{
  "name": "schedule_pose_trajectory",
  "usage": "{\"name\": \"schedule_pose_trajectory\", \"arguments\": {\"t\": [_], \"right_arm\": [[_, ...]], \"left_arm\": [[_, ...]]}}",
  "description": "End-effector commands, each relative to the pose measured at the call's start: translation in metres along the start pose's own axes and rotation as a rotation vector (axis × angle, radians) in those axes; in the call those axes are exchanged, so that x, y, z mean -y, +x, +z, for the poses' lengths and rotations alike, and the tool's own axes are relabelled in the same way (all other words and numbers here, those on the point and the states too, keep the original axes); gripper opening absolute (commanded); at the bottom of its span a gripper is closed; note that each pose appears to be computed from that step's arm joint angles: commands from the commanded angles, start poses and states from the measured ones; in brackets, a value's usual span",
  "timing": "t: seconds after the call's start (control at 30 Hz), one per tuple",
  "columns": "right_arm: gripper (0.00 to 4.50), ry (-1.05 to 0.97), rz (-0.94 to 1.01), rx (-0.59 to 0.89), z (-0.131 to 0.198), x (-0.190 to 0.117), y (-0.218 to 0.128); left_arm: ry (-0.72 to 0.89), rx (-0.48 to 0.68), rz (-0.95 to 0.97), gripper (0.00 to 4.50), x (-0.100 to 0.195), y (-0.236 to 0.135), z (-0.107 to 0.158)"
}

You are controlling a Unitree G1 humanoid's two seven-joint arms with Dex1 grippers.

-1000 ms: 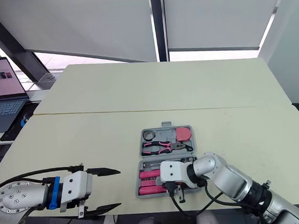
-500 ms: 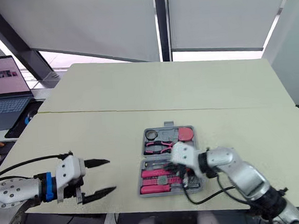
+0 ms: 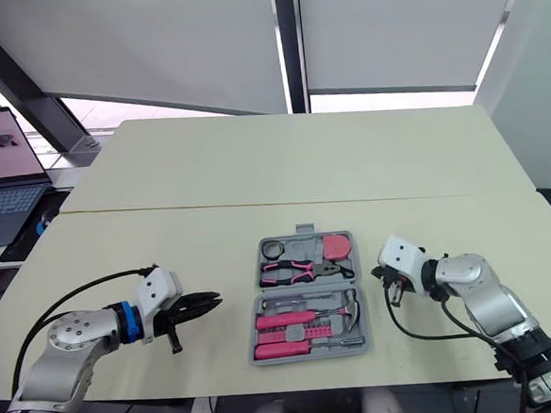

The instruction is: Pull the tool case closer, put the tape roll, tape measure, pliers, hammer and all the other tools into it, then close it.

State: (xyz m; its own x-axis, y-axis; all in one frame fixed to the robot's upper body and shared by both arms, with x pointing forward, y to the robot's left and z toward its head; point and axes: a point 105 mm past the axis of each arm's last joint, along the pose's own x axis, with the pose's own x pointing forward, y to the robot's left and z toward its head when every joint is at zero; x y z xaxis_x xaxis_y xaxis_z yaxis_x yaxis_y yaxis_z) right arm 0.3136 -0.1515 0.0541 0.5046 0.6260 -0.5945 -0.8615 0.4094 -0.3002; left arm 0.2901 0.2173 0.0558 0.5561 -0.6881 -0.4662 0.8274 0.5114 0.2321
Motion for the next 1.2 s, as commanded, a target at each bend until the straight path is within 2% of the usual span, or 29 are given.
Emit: {"name": "schedule_pose_trajectory", "arguments": {"t": [0.03,0.53,0.97,1.2], "right_arm": [[0.00,-0.045,0.014,-0.003,-0.001,0.001,0.006],[0.00,-0.039,0.086,0.051,0.011,-0.017,0.019],[0.00,-0.003,0.164,0.118,0.034,-0.043,0.021],[0.00,0.012,0.149,0.112,0.035,-0.049,0.019]], "left_arm": [[0.052,0.005,-0.028,0.08,-0.001,0.015,0.003],[0.096,0.022,-0.126,0.08,0.012,0.063,0.015],[0.099,0.038,-0.160,0.08,0.021,0.059,0.027],[0.076,0.023,-0.172,0.08,0.032,0.053,0.023]]}}
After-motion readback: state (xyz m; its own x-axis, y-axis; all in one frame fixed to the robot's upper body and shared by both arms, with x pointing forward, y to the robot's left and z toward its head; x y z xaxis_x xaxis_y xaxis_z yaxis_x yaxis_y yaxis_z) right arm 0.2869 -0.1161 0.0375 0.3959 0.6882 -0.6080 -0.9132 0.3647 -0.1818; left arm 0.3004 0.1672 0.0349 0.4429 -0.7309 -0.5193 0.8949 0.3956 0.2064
